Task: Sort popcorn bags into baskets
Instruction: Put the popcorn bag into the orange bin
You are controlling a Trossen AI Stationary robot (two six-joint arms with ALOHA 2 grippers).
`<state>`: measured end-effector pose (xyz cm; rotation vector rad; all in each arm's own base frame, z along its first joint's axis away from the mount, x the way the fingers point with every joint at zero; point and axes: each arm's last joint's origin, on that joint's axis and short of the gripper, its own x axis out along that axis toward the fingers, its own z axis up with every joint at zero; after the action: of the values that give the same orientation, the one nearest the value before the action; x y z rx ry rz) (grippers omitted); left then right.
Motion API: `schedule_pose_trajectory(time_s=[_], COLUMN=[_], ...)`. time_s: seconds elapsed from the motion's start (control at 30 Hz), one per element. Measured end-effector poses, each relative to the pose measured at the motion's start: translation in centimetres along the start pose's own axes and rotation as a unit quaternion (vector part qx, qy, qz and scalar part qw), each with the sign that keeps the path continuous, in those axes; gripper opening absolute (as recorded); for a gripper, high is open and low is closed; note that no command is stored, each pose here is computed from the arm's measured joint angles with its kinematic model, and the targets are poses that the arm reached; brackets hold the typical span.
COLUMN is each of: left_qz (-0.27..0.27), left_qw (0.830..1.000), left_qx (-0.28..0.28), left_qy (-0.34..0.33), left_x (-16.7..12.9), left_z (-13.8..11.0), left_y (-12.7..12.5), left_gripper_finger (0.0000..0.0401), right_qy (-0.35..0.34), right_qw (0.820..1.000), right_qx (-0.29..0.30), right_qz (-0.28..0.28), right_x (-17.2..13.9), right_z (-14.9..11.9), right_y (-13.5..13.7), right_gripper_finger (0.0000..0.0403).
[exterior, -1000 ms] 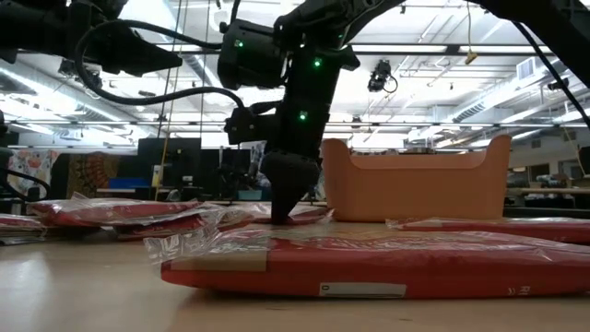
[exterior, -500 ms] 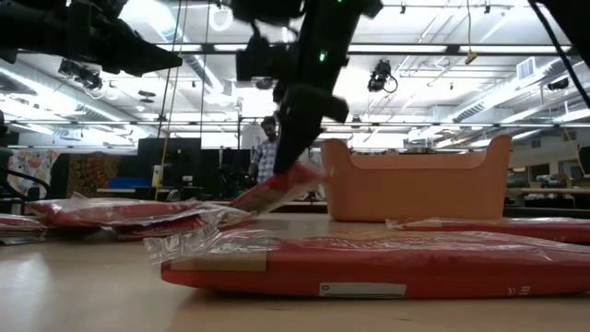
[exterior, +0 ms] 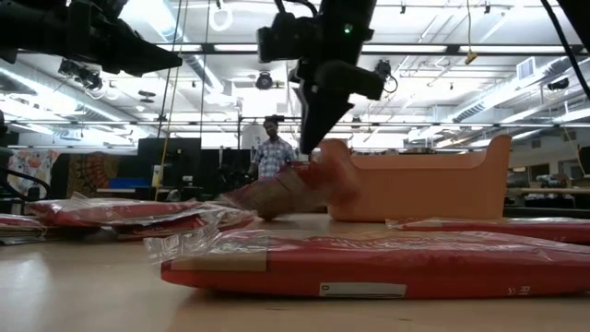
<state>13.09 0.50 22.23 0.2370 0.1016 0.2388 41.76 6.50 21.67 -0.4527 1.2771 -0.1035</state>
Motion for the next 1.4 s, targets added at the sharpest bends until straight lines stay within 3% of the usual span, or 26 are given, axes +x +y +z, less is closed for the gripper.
schedule_pose_trajectory(time_s=[0.23,0.33,0.5,1.1,1.4], left_qz=[0.000,0.000,0.000,0.000,0.000], left_qw=[1.000,1.000,1.000,1.000,1.000], left_qx=[0.000,0.000,-0.003,-0.003,-0.003], left_qy=[0.000,0.000,0.000,0.000,0.000], left_x=[0.0,0.0,0.0,0.0,0.0], left_z=[0.0,0.0,0.0,0.0,0.0], left_y=[0.0,0.0,0.0,0.0,0.0], left_gripper_finger=[0.0064,0.0064,0.0064,0.0064,0.0064], right_qy=[-0.002,-0.019,-0.037,-0.051,-0.052], right_qw=[1.000,0.998,0.994,0.994,0.996], right_qx=[0.024,0.060,0.089,0.079,0.069], right_qz=[-0.010,0.007,0.042,0.054,0.020], right_x=[-2.2,-2.9,-0.9,4.6,6.5], right_z=[-0.6,-0.6,-0.6,-3.5,-5.0], right_y=[-0.5,-0.9,-0.6,2.7,3.3], right_gripper_finger=[0.0002,0.0005,0.0046,0.0211,0.0246])
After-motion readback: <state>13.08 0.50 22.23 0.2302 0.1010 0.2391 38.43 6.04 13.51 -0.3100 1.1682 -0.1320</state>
